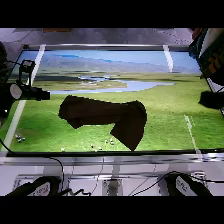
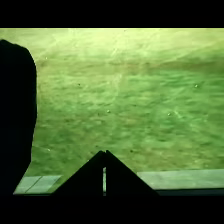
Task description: Fold the clothes and pants, and hang the long-sleeved shirts on hangers.
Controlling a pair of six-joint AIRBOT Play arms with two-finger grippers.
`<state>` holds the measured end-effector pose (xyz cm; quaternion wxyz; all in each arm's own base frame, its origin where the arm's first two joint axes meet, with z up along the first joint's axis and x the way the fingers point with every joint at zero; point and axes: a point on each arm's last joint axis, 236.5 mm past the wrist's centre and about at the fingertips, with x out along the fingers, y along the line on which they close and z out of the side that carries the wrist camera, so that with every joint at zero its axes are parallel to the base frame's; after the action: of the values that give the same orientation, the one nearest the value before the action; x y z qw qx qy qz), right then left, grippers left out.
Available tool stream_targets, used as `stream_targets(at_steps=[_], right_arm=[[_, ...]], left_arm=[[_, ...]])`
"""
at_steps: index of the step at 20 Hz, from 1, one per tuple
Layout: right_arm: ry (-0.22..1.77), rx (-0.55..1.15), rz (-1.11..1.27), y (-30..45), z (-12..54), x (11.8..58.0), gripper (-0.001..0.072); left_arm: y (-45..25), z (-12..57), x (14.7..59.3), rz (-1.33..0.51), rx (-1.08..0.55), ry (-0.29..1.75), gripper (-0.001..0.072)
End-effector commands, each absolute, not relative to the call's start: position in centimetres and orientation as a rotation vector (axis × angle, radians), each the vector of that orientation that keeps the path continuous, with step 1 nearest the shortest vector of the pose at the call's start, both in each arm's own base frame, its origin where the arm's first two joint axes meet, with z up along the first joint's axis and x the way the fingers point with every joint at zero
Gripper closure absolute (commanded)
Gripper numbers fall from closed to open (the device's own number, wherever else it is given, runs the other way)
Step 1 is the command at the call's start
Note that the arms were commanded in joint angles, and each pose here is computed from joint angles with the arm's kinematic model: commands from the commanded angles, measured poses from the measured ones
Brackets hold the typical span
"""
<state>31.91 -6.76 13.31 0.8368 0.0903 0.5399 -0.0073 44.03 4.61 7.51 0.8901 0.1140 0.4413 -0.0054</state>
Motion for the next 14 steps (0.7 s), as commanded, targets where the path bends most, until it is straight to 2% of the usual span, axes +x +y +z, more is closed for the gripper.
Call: stream_targets(at_steps=[1,3,4,5,6,7,14], right_arm=[[1.302,0.316,0.079,-3.7,4.3,29.6,0.0698],[1.336,0.390,0.217,-0.3,0.5,28.1,0.0697],[1.335,0.440,0.254,1.0,-0.9,27.7,0.0667],[1.325,0.503,0.254,2.0,-2.3,27.6,0.0493],[1.308,0.560,0.240,2.6,-3.5,27.6,0.0277],[1.286,0.608,0.217,2.9,-4.5,27.8,0.0233],[1.298,0.936,0.202,5.6,-9.6,30.1,0.0236]], left_arm=[[4.7,7.5,44.0,-0.011,0.237,0.917,0.0690],[4.6,7.5,44.0,-0.011,0.236,0.917,0.0689],[4.6,7.5,44.0,-0.011,0.237,0.917,0.0690],[4.6,7.5,44.0,-0.011,0.237,0.917,0.0689],[4.6,7.5,44.0,-0.012,0.235,0.917,0.0690],[4.4,7.5,44.0,-0.017,0.222,0.916,0.0690],[0.6,7.7,44.4,-0.103,0.030,0.891,0.0690]])
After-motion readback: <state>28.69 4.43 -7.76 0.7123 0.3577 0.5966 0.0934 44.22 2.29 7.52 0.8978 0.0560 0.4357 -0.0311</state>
